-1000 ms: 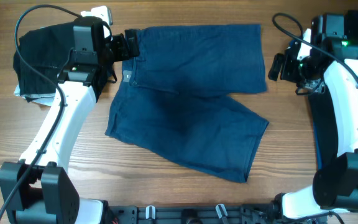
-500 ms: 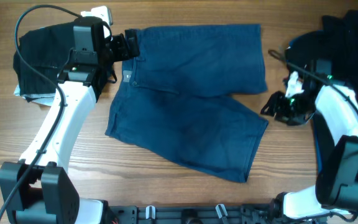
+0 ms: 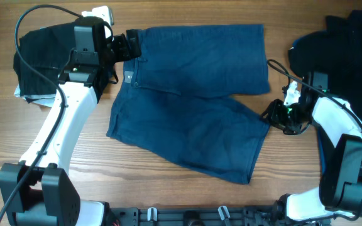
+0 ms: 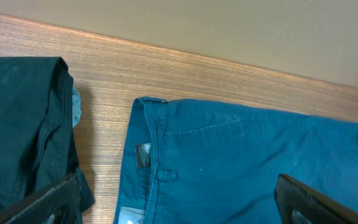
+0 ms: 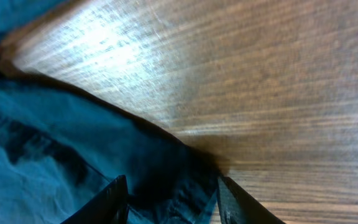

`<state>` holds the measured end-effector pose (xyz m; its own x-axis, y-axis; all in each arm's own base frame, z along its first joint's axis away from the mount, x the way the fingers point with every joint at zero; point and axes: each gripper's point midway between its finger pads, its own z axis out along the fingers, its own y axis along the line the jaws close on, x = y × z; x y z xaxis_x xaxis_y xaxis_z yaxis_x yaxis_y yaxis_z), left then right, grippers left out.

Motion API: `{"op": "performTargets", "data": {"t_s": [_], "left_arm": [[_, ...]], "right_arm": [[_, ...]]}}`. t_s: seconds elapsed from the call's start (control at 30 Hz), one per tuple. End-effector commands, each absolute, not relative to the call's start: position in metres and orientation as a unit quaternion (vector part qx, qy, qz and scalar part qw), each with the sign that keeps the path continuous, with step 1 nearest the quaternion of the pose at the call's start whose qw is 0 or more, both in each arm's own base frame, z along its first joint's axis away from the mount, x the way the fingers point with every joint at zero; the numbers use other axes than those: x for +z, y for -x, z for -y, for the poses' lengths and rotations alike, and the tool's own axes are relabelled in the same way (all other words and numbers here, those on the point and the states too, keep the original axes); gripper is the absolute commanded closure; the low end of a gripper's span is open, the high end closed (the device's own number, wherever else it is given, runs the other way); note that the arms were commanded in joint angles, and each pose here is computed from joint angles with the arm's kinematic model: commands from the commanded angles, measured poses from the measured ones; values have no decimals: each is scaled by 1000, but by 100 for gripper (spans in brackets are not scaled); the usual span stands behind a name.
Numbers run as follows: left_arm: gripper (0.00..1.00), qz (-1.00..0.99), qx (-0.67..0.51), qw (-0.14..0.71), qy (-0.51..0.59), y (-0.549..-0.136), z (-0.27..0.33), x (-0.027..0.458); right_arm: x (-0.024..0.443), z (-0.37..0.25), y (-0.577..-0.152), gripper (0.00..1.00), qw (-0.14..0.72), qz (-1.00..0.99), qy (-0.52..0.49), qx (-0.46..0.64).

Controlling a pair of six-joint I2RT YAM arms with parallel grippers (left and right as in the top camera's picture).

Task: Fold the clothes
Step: 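Reach the right gripper to the right leg hem of the shorts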

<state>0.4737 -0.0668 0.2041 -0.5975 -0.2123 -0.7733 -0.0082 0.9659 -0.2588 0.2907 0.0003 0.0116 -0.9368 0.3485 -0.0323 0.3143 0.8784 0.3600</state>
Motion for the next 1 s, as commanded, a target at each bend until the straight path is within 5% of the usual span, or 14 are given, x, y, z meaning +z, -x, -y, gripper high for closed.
{"op": "performTargets", "data": {"t_s": [0.0,0.07,0.13,0.23,0.33,0.67,0.7,0.77,0.8,0.97], "left_arm": [[0,-885,-115,446,66,-474,65,206],[0,-885,-115,446,66,-474,65,206],[0,-885,-115,446,66,-474,65,206],[0,-885,-115,446,66,-474,65,206],[0,-885,-115,446,66,-474,65,206],[0,-885,-115,446,66,-474,65,206],[0,-885,-115,446,66,-474,65,206],[0,-885,-115,446,66,-474,65,206],[0,-885,-115,446,66,-474,65,206],[0,-885,-115,446,66,-474,65,206]], "right_arm": [[8,-4,-290,66,54,-960,-196,190],[8,-3,-291,80,57,-960,-195,190],[8,-3,-292,84,59,-960,-195,190],[8,-4,-289,57,51,-961,-196,191],[11,-5,-283,46,37,-964,-185,189],[35,-26,-287,42,20,-948,-185,258],[35,-26,-287,37,20,-948,-185,258],[35,-26,-286,7,18,-948,-186,258],[35,-26,-285,0,17,-948,-186,257],[29,-25,-285,1,23,-949,-185,254]]}}
